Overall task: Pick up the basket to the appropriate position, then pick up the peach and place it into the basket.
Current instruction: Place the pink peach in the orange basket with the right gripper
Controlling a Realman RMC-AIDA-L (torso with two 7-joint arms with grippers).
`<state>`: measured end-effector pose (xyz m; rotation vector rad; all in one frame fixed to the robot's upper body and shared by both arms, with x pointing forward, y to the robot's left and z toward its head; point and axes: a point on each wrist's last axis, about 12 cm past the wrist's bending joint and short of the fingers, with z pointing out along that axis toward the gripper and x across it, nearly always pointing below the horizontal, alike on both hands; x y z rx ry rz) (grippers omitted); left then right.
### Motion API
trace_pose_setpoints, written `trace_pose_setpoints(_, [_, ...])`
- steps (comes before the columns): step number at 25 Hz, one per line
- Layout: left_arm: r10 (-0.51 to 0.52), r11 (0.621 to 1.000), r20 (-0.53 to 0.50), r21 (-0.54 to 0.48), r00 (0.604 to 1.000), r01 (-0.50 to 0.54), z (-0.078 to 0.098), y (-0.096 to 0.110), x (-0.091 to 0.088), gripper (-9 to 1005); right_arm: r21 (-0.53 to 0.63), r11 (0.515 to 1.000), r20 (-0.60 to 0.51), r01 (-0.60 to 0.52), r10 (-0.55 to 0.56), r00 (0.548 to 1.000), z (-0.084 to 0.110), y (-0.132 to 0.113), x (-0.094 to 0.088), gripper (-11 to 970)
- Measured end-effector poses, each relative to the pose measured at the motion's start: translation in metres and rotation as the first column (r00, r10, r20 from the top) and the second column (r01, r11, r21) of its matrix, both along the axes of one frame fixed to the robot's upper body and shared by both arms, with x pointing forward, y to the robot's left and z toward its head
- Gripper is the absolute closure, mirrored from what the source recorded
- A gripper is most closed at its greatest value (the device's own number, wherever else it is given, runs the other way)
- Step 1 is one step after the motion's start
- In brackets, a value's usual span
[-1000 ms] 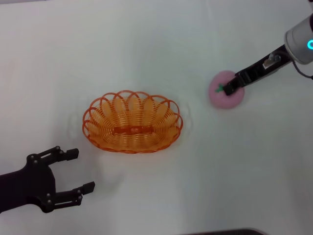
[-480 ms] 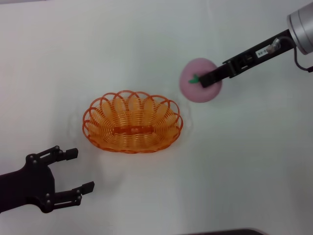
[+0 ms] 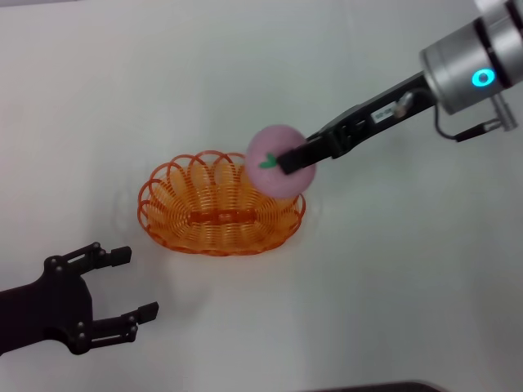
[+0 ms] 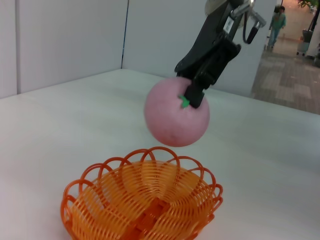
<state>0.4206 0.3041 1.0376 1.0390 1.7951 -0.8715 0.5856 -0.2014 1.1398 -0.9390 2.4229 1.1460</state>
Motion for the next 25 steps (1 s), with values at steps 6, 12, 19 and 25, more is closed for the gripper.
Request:
trace_pose_setpoints(6, [0.000, 1.000, -0.001, -0.003, 1.000, 0.000, 0.000, -0.001, 0.000, 136, 0.001, 1.000, 0.007, -0.011, 0.011, 1.000, -0.011, 0.008, 0.002, 682])
trace_pose_setpoints(12, [0.001, 1.000, -0.010, -0.012, 1.000, -0.001, -0.002, -0.003, 0.000, 135, 0.024, 1.000, 0.016, -0.020, 0.019, 1.000, -0.015, 0.011, 0.001, 558])
trace_pose_setpoints(19, [0.010, 1.000, -0.011, -0.012, 1.000, -0.010, -0.003, -0.002, 0.001, 135, 0.072, 0.996, 0.066, -0.059, 0.055, 0.996, -0.024, 0.006, -0.006, 360])
trace_pose_setpoints(25, [0.024, 0.999, -0.015, -0.023, 1.000, -0.025, -0.003, 0.001, 0.000, 136, 0.157, 0.976, 0.199, -0.151, 0.118, 0.973, -0.051, -0.016, -0.038, 48])
